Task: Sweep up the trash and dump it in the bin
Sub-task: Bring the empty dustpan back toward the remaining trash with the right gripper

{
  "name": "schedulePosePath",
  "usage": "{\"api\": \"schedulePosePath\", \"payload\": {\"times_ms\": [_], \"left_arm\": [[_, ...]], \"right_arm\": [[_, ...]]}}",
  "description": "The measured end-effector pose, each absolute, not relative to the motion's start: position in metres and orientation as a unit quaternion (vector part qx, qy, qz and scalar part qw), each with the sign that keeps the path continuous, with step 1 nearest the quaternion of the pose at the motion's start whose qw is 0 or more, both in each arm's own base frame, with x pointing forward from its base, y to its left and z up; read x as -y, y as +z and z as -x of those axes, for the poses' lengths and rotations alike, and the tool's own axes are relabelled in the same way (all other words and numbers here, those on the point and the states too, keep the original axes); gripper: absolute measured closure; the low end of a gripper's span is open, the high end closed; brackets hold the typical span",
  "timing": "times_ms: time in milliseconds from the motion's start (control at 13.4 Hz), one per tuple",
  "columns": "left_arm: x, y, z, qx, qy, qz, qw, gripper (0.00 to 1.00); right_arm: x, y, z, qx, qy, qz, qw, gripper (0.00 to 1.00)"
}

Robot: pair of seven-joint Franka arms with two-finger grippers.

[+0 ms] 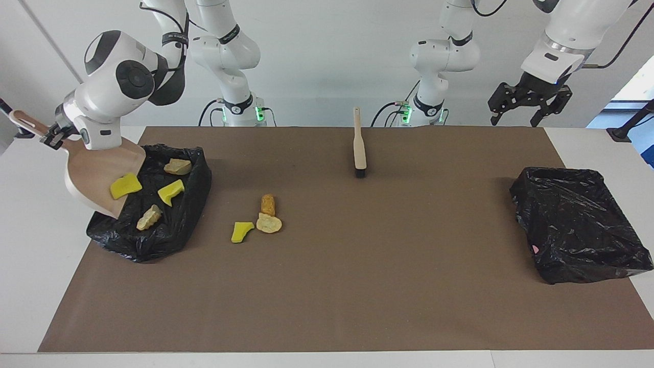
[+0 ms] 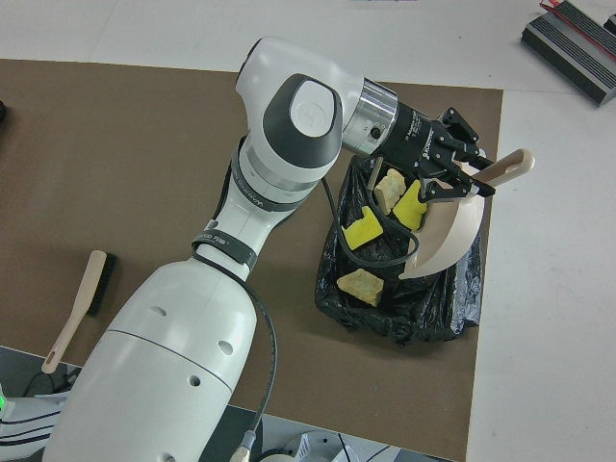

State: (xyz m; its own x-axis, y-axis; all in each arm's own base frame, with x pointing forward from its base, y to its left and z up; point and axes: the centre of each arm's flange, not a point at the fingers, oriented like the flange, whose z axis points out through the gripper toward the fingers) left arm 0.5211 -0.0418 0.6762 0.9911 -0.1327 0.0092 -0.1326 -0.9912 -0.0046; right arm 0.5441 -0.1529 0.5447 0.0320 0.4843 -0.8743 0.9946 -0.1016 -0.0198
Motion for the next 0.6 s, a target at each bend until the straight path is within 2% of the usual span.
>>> {"api": "schedulePosePath", "payload": {"times_ms": [223,595], "left_arm": [[0.046,0.677,-0.527,-0.073,-0.005,0.997,0.002,0.0],[0.058,0.678,-0.527,-0.085,-0.006,0.996,0.003,0.0]], "right_arm": [[0.13,0.551,-0.547,-0.588,-0.41,-0.601,0.354,0.67],[0.113,0.574,-0.544,-0.578,-0.403,-0.61,0.362,0.67]]}}
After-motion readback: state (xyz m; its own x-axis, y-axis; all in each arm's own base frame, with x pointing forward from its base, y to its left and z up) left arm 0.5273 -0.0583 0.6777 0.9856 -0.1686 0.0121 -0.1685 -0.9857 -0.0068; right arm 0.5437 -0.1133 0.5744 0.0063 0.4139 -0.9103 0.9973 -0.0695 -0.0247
